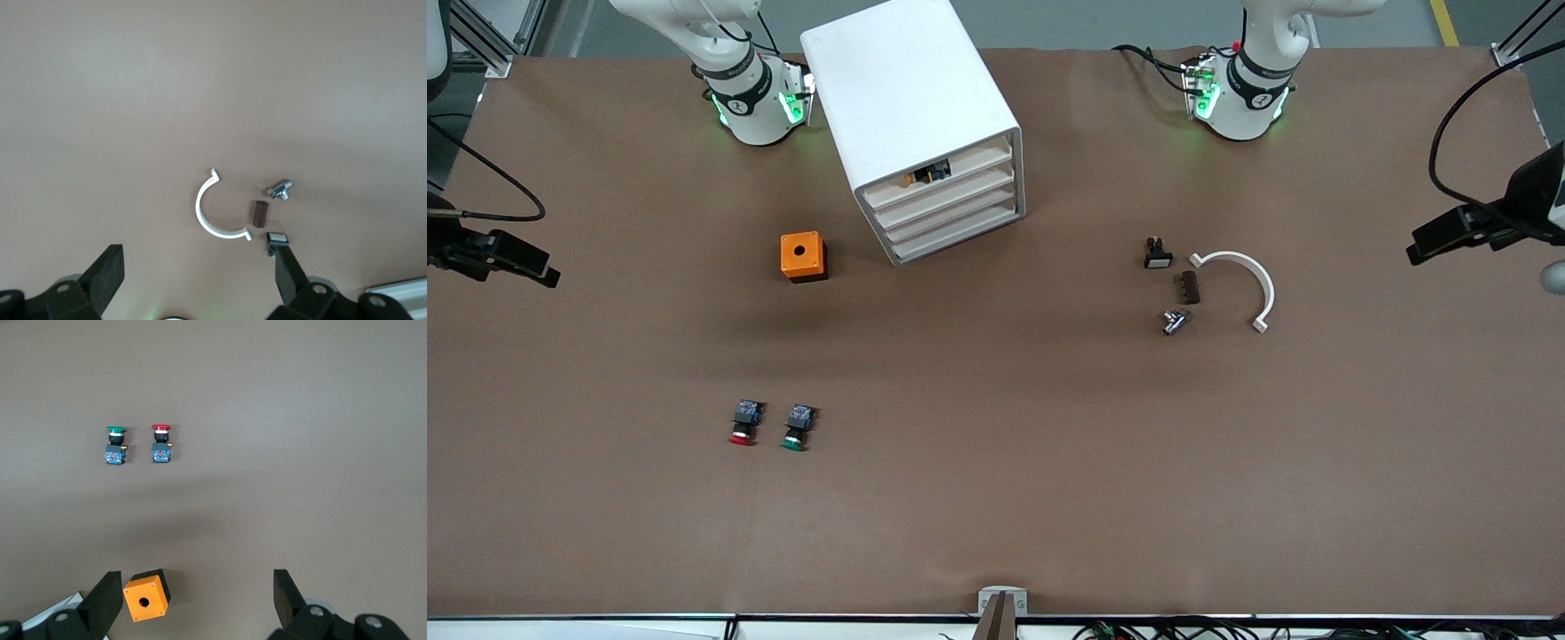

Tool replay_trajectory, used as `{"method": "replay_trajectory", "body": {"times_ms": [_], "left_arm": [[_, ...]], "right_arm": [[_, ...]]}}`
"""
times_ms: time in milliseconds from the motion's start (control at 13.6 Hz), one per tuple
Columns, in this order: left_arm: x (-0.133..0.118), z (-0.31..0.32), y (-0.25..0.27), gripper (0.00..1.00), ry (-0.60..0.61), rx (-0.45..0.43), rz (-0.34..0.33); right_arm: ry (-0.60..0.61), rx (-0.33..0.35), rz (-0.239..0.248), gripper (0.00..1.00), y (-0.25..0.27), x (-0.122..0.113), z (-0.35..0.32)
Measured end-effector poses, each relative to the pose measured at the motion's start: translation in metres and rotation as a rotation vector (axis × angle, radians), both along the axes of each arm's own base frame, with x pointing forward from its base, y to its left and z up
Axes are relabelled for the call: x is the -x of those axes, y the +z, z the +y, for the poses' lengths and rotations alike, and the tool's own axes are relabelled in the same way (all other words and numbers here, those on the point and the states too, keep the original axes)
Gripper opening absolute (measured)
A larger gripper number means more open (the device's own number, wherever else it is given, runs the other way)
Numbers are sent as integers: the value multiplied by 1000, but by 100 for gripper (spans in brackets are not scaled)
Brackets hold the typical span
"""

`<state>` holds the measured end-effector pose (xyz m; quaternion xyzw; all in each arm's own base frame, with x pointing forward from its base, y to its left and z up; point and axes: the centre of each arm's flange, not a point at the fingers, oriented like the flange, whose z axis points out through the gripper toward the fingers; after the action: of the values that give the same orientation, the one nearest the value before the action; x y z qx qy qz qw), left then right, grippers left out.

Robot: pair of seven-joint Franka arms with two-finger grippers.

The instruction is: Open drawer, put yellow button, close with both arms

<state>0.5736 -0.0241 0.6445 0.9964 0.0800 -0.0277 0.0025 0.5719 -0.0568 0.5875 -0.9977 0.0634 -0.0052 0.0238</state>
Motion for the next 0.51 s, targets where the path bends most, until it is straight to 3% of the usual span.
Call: {"method": "replay_trajectory", "body": {"times_ms": [514], "left_arm": [[51,-10,4,100,-32,14,-19]], "right_arm": [[1,0,0,100,0,0,0]]}}
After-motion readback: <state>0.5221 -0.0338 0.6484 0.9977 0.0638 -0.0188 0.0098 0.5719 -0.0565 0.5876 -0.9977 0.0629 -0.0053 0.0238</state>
